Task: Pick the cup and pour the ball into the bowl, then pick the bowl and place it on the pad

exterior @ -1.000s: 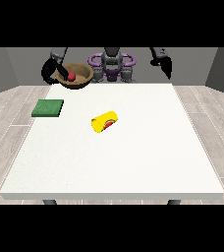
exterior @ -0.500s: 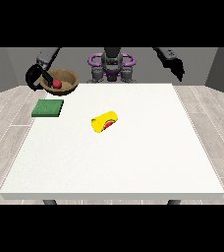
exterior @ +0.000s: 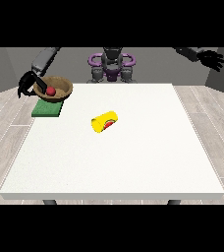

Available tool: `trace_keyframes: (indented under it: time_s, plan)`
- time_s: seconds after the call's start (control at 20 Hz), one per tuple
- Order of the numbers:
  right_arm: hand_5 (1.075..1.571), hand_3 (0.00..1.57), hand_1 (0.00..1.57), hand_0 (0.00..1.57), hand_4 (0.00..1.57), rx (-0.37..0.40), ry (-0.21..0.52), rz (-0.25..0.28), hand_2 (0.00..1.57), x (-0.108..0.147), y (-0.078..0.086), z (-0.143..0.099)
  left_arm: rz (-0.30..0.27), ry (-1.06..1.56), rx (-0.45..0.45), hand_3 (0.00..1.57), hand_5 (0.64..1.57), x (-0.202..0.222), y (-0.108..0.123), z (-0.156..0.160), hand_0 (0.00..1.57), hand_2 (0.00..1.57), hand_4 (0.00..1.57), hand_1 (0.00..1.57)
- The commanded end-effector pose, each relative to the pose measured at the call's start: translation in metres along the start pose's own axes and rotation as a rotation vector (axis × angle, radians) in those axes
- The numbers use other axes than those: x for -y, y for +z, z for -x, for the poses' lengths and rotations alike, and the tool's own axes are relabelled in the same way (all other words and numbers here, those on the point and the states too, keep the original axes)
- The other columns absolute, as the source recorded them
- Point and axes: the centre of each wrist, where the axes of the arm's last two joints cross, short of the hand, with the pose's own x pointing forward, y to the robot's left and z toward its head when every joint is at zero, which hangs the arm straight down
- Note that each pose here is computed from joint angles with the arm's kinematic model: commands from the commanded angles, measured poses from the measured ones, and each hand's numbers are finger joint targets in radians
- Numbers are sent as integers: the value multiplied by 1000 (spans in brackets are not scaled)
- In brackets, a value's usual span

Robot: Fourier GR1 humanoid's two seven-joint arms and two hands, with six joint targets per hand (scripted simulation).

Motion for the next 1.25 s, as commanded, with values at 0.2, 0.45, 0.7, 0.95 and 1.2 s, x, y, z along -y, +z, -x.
trace_keyframes:
  time_s: [0.2, 0.45, 0.7, 0.95, 1.2]
  plan:
    - [1561, 252, 1571, 1571, 544, -23, -129, 113, 1571, 11, -10, -4, -18, -3, 81, 0, 1559, -27, -1, -10, 0, 0, 1185, 0]
    - [1513, 1102, 850, 850, 0, -33, -81, 166, 880, 38, -16, -4, 17, 7, 109, 0, 1551, -49, -3, -30, 0, 0, 1175, 0]
    - [1412, 444, 0, 0, 0, -82, -60, 68, 363, 25, -18, -2, 12, -4, 32, 0, 1549, -19, -5, -18, 0, 0, 1178, 0]
    - [1359, 0, 0, 0, 0, -153, 12, 39, 0, 30, -21, -6, 146, 66, -36, 0, 1559, 70, -8, 2, 0, 0, 902, 0]
    - [1434, 0, 0, 0, 476, -81, -71, -112, 0, -13, -23, -45, 117, 48, -268, 0, 1559, 61, 27, 39, 0, 0, 902, 0]
